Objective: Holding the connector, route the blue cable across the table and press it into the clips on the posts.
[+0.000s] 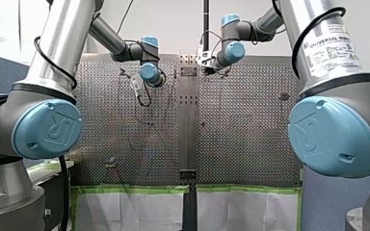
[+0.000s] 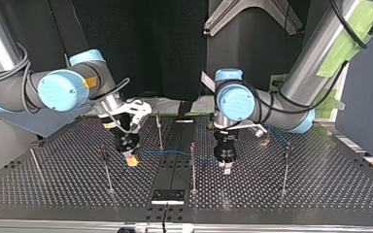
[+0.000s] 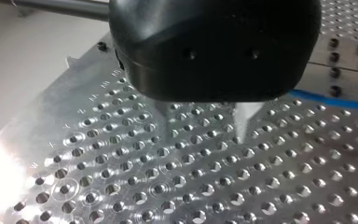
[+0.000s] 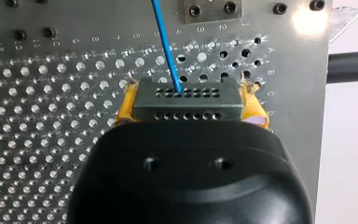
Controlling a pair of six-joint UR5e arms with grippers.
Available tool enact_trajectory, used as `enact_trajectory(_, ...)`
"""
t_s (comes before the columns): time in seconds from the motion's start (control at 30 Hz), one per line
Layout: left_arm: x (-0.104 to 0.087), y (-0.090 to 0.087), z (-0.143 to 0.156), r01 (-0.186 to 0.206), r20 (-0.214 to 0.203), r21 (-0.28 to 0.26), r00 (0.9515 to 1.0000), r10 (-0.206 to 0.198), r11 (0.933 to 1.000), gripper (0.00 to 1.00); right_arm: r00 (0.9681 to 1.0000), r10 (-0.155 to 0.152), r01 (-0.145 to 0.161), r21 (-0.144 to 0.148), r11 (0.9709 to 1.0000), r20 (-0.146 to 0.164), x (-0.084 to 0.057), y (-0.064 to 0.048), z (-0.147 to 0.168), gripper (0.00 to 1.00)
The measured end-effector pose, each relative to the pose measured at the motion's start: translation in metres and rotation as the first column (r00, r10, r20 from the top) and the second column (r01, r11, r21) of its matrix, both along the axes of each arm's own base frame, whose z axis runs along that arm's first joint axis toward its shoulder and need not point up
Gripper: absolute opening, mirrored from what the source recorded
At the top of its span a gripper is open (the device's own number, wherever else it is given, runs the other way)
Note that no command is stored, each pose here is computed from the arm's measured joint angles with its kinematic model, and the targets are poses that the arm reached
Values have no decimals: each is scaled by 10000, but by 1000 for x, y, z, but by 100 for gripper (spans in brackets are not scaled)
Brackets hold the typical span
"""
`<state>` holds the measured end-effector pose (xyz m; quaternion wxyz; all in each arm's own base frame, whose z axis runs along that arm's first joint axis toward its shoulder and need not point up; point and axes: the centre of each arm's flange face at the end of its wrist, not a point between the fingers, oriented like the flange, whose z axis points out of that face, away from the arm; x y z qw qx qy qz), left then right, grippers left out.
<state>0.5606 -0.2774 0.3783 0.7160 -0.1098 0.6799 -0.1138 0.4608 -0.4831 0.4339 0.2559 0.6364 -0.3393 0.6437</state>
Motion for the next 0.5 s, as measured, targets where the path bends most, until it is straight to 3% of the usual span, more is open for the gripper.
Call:
enact_trajectory(0.1, -8, -1, 4, -67, -146, 131, 9999, 69, 9999, 100, 10000, -25, 25, 5, 10000, -7, -1, -1, 0, 0)
enact_trajectory(0.3, -36, -9, 9, 178, -523, 249, 9985, -165, 9995, 100, 10000, -54, 54, -20, 10000, 10, -4, -1, 3, 0)
enact_trajectory(0.5, -71, -14, 10, 519, -1047, 489, 9934, -466, 9975, 100, 9999, -130, 131, -124, 9998, 113, -9, 0, 13, 0)
